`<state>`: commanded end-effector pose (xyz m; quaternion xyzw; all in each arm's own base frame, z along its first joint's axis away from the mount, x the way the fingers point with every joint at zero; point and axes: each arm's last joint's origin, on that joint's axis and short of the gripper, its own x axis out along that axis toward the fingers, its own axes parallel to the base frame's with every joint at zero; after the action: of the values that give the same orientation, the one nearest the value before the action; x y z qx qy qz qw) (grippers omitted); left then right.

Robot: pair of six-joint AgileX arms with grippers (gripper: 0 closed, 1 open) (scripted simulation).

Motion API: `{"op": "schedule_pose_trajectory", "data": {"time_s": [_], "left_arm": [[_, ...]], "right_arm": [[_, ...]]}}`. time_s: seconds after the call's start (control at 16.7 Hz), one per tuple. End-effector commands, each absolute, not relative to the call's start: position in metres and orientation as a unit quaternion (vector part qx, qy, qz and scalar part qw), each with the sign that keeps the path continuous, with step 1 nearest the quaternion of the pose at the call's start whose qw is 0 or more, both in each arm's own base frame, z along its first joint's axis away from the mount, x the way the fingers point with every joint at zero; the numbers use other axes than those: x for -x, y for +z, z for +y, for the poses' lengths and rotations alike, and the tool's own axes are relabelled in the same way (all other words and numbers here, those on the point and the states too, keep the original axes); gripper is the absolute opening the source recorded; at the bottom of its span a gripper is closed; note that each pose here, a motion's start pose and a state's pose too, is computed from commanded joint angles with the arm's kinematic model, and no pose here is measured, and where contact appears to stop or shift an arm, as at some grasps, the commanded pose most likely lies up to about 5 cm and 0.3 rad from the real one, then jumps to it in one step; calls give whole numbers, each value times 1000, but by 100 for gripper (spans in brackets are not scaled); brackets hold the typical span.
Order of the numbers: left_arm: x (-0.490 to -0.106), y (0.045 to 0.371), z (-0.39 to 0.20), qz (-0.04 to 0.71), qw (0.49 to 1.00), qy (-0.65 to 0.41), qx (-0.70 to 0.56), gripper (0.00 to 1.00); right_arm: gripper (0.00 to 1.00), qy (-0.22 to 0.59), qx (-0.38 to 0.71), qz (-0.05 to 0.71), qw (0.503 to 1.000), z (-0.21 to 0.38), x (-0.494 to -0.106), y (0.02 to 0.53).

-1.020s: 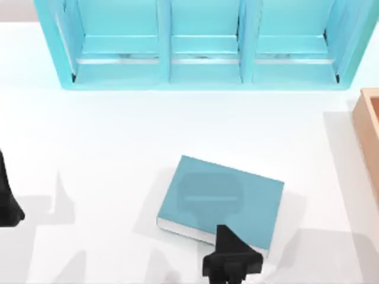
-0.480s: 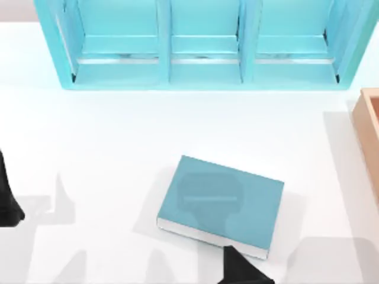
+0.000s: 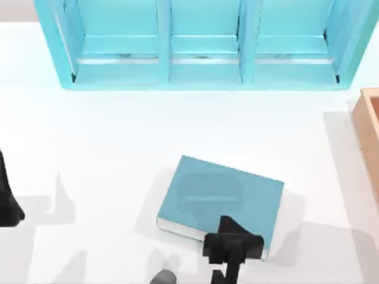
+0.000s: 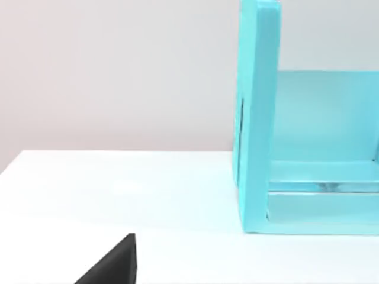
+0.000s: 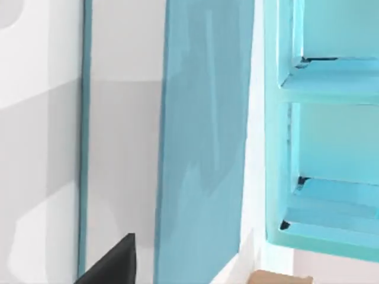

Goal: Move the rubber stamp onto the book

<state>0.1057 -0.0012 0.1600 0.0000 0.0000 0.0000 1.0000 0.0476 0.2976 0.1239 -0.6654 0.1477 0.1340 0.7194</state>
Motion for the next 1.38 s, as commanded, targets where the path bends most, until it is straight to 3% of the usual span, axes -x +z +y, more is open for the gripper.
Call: {"op": "schedule_pose_trajectory", "data": {"time_s": [0.18, 0.36, 0.54, 0.66, 0.84, 1.02, 1.38], "left_arm": [[-106, 160, -1, 0, 1000, 0, 0, 100], [-106, 160, -1, 0, 1000, 0, 0, 100], [-106, 160, -1, 0, 1000, 0, 0, 100], [-106, 160, -1, 0, 1000, 0, 0, 100], [-106, 160, -1, 0, 1000, 0, 0, 100], [-106, 160, -1, 0, 1000, 0, 0, 100], [-106, 160, -1, 0, 1000, 0, 0, 100]], "right_arm": [[100, 127, 616, 259, 733, 305, -116, 140], [100, 103, 532, 387, 746, 277, -212, 162], [100, 68, 416, 504, 754, 200, -303, 186], [100, 46, 329, 566, 754, 133, -342, 201], [100, 18, 201, 634, 746, 32, -363, 218], [100, 2, 91, 677, 731, -44, -356, 227], [100, -4, -3, 706, 709, -97, -336, 232]]}}
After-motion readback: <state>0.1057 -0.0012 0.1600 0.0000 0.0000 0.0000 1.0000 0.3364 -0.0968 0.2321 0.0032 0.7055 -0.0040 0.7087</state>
